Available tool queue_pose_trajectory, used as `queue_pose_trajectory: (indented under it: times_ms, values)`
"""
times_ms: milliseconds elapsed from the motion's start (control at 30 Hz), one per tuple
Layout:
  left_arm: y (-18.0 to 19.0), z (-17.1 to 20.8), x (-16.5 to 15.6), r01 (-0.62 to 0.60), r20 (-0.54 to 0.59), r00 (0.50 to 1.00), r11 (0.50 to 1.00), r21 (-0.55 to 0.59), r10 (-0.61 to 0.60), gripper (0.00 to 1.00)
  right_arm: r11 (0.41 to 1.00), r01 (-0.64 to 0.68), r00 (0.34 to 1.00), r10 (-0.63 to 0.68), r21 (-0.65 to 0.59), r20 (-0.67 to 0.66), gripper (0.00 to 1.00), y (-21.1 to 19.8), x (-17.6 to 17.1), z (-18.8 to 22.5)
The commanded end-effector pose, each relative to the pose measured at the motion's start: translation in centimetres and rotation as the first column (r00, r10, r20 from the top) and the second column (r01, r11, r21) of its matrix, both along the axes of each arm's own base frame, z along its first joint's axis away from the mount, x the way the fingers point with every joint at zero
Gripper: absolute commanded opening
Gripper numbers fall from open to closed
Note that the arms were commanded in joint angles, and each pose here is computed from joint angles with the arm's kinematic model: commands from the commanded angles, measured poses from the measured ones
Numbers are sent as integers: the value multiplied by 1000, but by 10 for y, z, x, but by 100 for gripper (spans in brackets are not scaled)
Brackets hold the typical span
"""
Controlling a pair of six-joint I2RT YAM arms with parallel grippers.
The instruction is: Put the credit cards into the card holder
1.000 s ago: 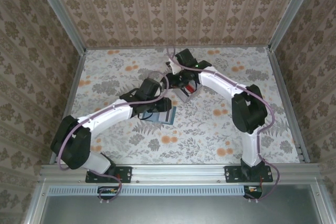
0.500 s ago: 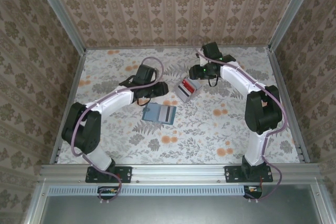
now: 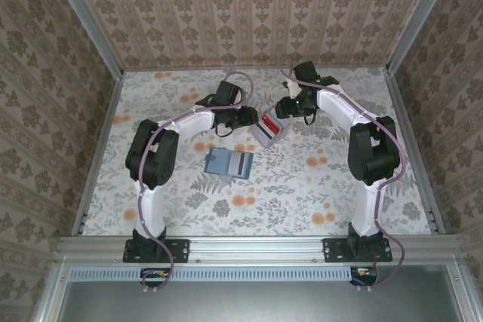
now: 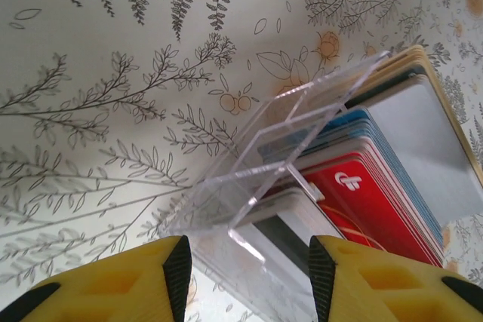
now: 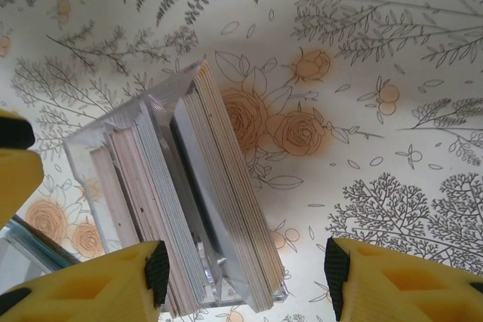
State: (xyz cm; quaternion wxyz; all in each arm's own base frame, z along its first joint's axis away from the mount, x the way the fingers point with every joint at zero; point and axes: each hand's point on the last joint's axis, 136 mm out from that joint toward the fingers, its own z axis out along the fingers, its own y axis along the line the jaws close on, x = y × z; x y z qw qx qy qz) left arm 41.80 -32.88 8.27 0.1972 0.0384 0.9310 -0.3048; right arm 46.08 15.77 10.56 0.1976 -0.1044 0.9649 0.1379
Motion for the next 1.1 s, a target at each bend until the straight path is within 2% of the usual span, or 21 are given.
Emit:
queue_pose_trajectory:
  times_ms: [0, 467, 1067]
  values:
    - [-6, -1, 2, 27, -18, 999, 1000, -8, -27, 48, 999, -35, 999, 34, -37, -28, 60, -1, -2, -3]
    - [5, -36, 12, -1, -58, 998, 999, 38, 3, 48, 999, -45, 996, 44, -18, -78, 60, 4, -1, -21]
    - [5, -45, -2, 17, -83, 996, 999, 35, -14, 47, 998, -50, 992, 46, -28, -114, 60, 6, 1, -38]
